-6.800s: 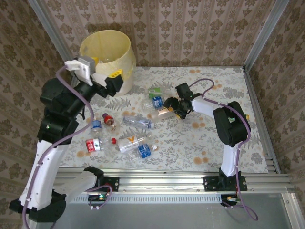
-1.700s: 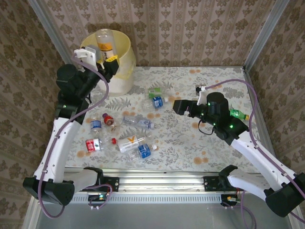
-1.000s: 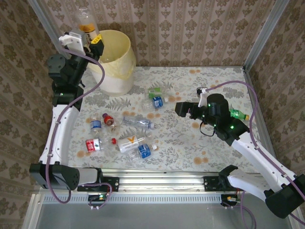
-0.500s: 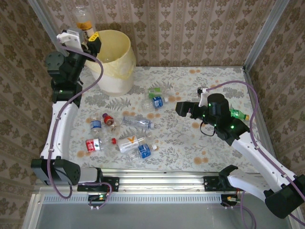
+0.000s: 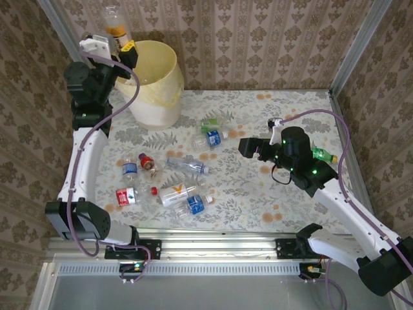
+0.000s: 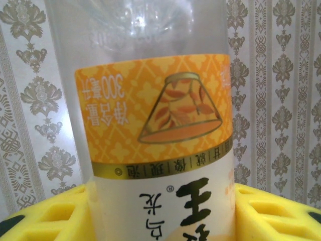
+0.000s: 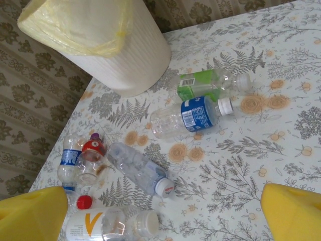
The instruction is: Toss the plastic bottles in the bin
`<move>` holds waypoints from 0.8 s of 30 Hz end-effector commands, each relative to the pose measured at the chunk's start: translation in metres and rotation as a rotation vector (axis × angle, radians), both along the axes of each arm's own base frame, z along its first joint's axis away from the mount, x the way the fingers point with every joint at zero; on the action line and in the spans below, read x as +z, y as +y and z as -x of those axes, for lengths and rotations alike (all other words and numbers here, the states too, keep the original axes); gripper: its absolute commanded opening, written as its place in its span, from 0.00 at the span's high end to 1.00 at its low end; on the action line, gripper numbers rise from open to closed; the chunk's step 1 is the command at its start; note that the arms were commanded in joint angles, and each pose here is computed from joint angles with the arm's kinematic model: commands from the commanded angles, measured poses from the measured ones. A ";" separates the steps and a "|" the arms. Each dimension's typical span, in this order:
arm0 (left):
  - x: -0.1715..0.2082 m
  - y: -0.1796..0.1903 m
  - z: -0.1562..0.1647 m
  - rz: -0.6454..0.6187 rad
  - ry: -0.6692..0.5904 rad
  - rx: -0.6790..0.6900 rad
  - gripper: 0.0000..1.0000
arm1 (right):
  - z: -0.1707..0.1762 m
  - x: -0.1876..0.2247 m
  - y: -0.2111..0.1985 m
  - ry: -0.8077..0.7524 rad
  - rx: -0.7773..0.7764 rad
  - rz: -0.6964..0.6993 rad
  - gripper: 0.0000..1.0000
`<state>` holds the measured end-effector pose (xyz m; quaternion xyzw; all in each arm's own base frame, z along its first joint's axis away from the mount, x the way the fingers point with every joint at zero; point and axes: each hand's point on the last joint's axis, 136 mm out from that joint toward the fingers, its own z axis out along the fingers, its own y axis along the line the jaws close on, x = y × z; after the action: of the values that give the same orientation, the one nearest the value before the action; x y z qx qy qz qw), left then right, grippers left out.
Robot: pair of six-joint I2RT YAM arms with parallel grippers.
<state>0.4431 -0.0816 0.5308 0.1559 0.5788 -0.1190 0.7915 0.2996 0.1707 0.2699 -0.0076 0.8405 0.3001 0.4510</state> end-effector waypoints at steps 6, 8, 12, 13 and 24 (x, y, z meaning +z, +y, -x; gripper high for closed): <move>-0.011 0.004 -0.043 0.020 0.076 -0.002 0.67 | 0.001 -0.008 -0.007 0.004 -0.016 0.029 0.00; -0.030 0.008 -0.068 0.024 0.175 0.007 0.67 | 0.001 -0.008 -0.008 0.006 -0.018 0.030 0.00; -0.082 0.016 -0.121 0.053 0.449 0.027 0.68 | 0.001 -0.009 -0.009 0.010 -0.022 0.023 0.00; -0.097 0.016 -0.130 0.058 0.521 0.025 0.68 | 0.002 -0.009 -0.009 0.011 -0.022 0.021 0.00; -0.078 0.018 -0.116 0.129 0.635 0.048 0.00 | 0.004 -0.014 -0.020 0.049 -0.061 0.052 0.00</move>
<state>0.6017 -0.0660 0.3756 0.0555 0.8245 -0.1719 0.5362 0.2979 0.1615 0.2589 0.0034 0.8501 0.2882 0.4408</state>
